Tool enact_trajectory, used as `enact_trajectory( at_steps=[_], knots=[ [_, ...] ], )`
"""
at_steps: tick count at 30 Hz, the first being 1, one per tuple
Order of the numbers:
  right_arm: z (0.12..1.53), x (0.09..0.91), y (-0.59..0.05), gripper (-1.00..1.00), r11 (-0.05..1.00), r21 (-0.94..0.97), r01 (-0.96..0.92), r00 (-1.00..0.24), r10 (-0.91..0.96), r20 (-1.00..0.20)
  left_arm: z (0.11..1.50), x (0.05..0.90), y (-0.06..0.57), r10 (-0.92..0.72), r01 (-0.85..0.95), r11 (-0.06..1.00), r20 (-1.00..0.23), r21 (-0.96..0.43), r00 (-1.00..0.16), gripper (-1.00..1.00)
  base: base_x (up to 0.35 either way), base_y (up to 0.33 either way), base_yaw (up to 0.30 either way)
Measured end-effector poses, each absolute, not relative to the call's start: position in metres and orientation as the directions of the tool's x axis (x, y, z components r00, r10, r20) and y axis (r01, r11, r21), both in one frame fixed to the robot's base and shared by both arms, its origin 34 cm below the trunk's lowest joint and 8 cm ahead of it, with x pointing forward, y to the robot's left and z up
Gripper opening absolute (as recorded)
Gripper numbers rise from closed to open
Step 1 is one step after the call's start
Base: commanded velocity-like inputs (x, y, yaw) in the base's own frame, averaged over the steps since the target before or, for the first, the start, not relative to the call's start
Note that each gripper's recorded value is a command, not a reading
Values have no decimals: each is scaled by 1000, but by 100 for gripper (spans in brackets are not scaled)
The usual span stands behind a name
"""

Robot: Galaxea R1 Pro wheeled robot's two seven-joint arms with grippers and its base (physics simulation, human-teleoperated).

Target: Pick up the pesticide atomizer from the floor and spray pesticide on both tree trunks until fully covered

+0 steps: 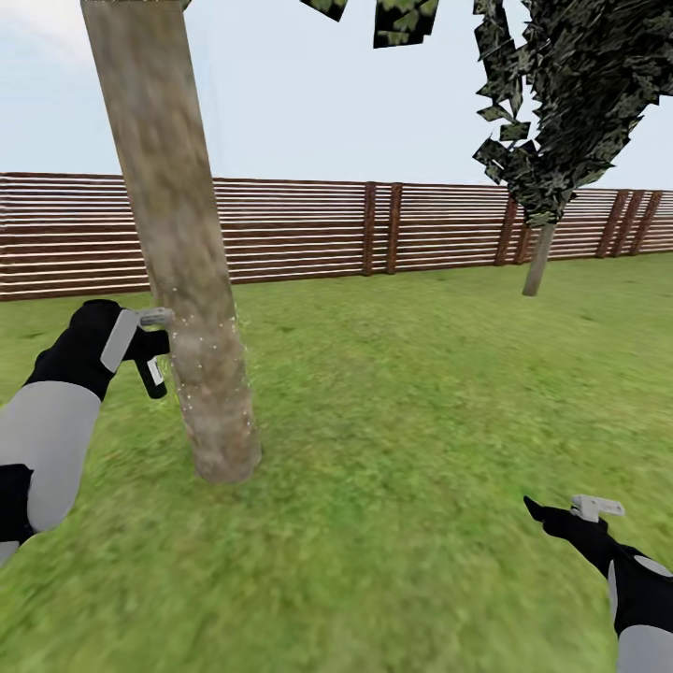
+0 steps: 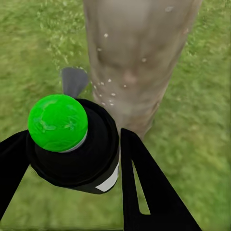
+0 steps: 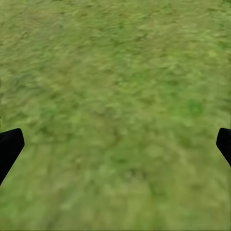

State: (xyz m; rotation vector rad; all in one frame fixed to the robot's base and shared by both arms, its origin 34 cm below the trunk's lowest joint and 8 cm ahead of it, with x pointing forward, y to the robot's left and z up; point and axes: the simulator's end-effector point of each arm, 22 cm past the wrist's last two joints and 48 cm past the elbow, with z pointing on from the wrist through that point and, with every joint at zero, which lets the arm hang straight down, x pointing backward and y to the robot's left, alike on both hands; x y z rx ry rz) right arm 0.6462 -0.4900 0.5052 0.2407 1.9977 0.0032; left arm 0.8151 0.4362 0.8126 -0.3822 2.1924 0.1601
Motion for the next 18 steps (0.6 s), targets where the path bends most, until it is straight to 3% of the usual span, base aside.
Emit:
enact_trajectory(
  at_steps=[7,18],
  knots=[
    [505,646,-490,100,980,110,168,-407,171,-897,813,815,436,-215,-328,944,-796,-21,-566,-100,2,-330,242],
    [505,646,-490,100,980,109,168,-406,170,-898,813,815,436,-215,-328,944,-797,-22,-565,-100,3,-335,59]
  ],
)
